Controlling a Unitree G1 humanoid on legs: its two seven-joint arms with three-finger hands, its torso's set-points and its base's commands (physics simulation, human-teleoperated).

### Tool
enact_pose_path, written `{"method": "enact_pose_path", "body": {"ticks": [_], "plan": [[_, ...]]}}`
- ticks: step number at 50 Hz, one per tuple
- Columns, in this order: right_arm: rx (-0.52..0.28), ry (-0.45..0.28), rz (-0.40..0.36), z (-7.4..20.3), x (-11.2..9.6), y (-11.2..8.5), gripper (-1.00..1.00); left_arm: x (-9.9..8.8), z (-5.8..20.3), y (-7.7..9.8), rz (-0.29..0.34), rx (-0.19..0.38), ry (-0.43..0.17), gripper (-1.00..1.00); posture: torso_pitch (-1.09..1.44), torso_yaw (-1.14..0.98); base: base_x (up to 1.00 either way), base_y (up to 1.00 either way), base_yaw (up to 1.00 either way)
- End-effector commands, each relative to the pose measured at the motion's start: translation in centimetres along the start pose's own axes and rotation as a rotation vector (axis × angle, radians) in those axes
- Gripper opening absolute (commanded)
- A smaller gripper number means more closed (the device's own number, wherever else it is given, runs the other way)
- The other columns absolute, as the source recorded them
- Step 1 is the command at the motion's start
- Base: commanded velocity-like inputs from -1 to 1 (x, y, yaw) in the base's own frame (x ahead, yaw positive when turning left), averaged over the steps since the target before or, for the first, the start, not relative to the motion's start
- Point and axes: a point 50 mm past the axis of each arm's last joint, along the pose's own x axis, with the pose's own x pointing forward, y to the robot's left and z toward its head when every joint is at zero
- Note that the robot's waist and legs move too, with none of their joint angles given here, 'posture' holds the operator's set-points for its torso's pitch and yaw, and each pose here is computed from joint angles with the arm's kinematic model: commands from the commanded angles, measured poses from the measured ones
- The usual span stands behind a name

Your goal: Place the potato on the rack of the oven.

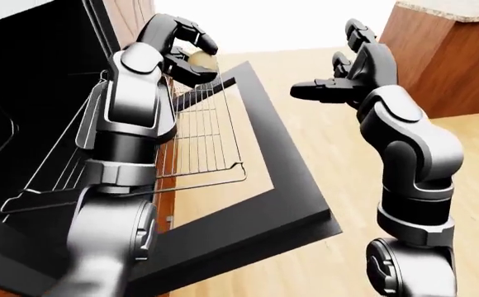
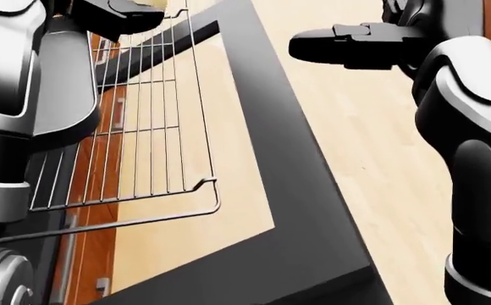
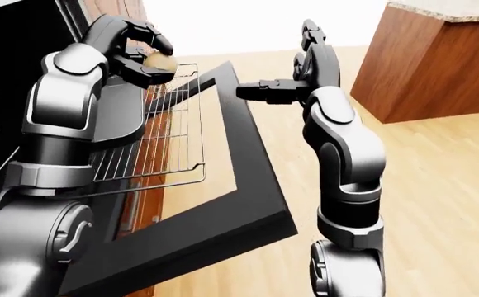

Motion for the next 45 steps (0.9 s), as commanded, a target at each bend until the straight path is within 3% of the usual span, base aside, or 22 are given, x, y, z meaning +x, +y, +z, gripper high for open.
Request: {"method": "enact_pose_path", "body": {"ticks": [1,11,22,45], "plan": [[-0.001,-0.103,0.018,2.3,-0.3,0.4,1.0,-0.8,2.8,1.9,0.07,0.012,-0.109,-0.42,0.0,0.0,0.0,0.0,1.0],[-0.002,-0.106,0.009,2.0,-0.6,0.3,1.0,-0.8,2.4,1.7,0.07,0.011,-0.105,-0.41,0.0,0.0,0.0,0.0,1.0],[-0.003,-0.101,0.0,2.6,-0.5,0.3,1.0,-0.8,1.7,2.8,0.086,0.015,-0.087,-0.42,0.0,0.0,0.0,0.02,0.0],[-0.002,-0.105,0.021,2.4,-0.6,0.7,1.0,-0.9,1.5,2.9,0.086,0.015,-0.084,-0.4,0.0,0.0,0.14,0.0,0.0]]}}
